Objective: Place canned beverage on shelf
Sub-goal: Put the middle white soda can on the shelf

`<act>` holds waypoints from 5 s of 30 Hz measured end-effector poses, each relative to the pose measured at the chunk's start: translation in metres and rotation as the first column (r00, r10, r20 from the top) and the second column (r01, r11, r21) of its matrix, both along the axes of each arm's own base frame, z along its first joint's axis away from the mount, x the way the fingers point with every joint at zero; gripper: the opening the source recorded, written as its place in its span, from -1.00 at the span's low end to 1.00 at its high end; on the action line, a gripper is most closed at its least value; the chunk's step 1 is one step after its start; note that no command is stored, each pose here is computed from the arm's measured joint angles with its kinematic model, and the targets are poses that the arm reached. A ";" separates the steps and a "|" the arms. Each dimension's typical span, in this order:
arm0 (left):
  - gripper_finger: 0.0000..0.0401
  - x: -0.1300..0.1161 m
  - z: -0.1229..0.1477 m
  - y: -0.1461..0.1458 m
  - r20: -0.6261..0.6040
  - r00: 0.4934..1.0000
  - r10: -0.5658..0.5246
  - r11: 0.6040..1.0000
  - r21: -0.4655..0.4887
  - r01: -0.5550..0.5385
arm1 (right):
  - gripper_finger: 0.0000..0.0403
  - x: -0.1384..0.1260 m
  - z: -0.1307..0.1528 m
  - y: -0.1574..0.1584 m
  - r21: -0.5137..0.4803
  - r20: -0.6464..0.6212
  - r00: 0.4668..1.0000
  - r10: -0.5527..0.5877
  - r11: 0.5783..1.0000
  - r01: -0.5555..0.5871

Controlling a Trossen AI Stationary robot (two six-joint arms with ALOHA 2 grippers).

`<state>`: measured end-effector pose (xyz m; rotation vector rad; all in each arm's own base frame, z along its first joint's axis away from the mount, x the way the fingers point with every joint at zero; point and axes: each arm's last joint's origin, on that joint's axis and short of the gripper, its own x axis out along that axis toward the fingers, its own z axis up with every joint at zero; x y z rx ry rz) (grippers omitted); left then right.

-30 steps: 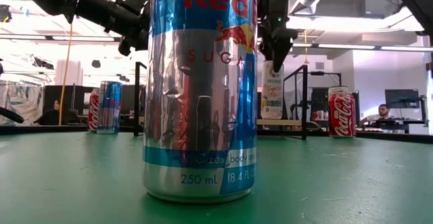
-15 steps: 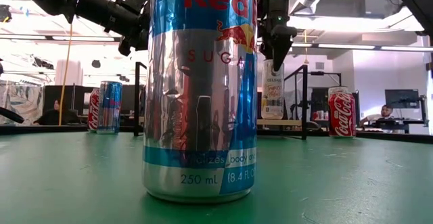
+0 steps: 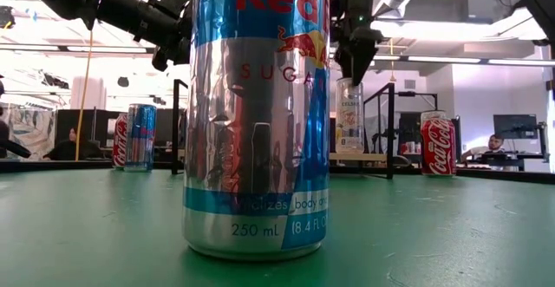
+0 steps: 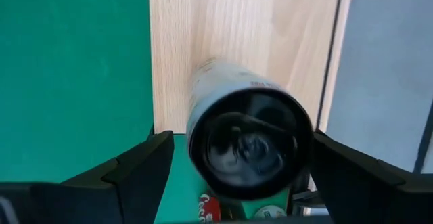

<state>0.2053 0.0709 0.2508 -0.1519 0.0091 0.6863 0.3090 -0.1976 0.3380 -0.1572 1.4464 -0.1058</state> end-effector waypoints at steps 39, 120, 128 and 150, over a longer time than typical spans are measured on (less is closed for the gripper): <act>-0.21 0.001 0.000 -0.002 -0.001 0.998 -0.066 0.998 -0.004 0.066 | -0.91 -0.074 -0.035 0.074 0.180 0.707 0.683 -0.183 0.981 0.077; -0.21 0.001 0.000 -0.001 -0.016 0.998 -0.056 0.998 0.016 0.056 | -0.91 -0.092 -0.033 0.009 -0.062 0.503 0.850 -0.154 0.975 0.213; -0.21 0.001 0.000 -0.001 -0.016 0.998 -0.056 0.998 0.016 0.056 | -0.91 -0.078 -0.052 -0.001 -0.036 0.467 0.869 -0.164 0.978 0.204; -0.21 0.001 0.000 -0.001 -0.014 0.998 -0.056 0.998 0.014 0.056 | -0.91 -0.071 -0.052 -0.012 -0.121 0.515 0.848 -0.124 0.969 0.215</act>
